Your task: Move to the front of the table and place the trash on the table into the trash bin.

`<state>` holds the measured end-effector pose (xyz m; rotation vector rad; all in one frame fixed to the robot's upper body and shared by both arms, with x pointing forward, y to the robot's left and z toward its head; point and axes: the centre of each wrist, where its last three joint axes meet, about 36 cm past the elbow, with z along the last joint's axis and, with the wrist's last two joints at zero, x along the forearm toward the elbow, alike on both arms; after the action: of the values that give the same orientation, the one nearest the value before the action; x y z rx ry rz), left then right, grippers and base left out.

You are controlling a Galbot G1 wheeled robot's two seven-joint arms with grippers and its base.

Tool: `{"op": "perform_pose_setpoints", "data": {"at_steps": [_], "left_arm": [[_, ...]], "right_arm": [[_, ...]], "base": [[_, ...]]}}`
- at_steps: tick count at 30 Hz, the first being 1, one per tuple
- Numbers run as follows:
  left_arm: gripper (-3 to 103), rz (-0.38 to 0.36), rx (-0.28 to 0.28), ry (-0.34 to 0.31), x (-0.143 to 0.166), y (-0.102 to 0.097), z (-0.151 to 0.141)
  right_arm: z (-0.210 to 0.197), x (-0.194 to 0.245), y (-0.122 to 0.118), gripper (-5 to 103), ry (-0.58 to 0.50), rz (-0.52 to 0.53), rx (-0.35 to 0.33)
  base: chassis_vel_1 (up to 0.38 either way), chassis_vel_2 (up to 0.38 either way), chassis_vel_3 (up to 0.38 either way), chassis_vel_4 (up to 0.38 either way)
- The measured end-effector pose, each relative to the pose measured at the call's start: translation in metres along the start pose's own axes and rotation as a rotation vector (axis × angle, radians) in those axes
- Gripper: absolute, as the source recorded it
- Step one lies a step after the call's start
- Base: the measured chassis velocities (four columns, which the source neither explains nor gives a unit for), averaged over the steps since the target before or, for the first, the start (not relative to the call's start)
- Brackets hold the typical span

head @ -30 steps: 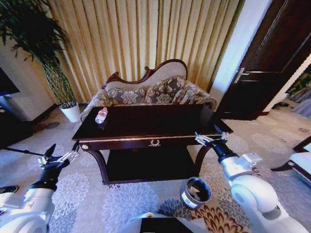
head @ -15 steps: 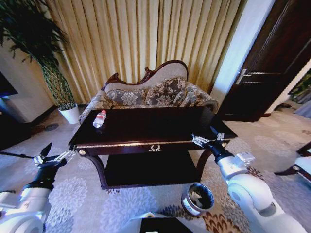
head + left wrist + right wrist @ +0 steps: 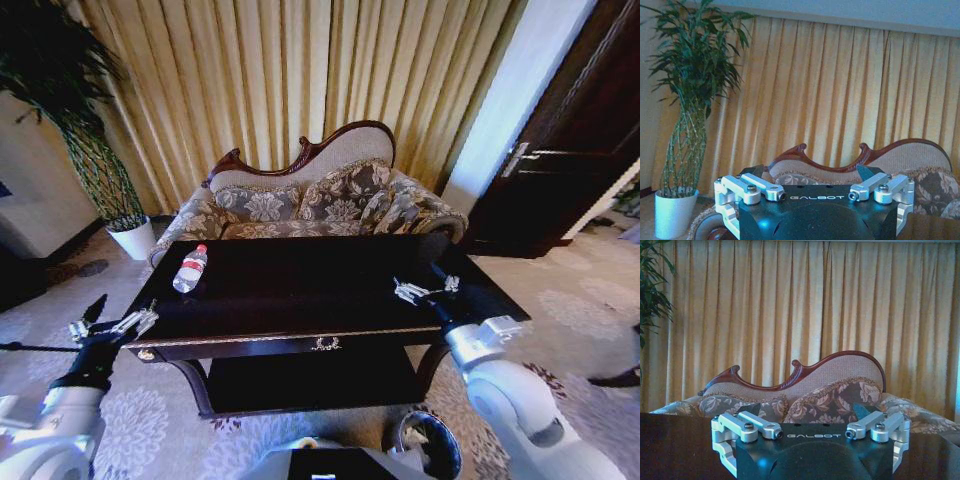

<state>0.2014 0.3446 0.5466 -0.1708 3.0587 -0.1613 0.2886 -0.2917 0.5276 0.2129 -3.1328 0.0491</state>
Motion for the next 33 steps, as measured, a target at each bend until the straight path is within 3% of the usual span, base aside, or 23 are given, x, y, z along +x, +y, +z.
{"op": "perform_pose_setpoints", "data": {"at_steps": [10,13,15,17,25,29,33], "left_arm": [[100,-0.008,-0.040,0.031,-0.055,-0.002,-0.027],[100,-0.004,-0.067,0.106,-0.082,0.005,-0.033],[100,-0.001,-0.066,0.115,-0.086,0.006,-0.034],[100,0.012,-0.083,0.140,-0.114,0.017,-0.040],[100,0.024,-0.062,0.214,-0.157,0.029,-0.043],[100,0.006,-0.032,0.337,-0.173,0.038,-0.042],[100,0.000,-0.014,0.396,-0.185,0.049,-0.038]], "right_arm": [[0.013,0.001,-0.003,100,0.042,0.021,-0.021],[0.017,0.003,-0.005,100,0.057,0.032,-0.023],[0.018,0.002,-0.006,100,0.059,0.035,-0.023],[0.023,0.001,-0.010,100,0.069,0.050,-0.020],[0.034,-0.002,-0.015,100,0.088,0.076,-0.022],[0.043,-0.003,-0.020,100,0.098,0.094,-0.016],[0.045,-0.004,-0.021,100,0.099,0.099,-0.017]], "base": [[0.013,-0.015,-0.014,0.022],[0.000,0.000,0.000,0.000],[0.000,0.000,0.000,0.000],[0.000,0.000,0.000,0.000],[0.000,0.000,0.000,0.000],[0.000,0.000,0.000,0.000],[0.000,0.000,0.000,0.000]]}}
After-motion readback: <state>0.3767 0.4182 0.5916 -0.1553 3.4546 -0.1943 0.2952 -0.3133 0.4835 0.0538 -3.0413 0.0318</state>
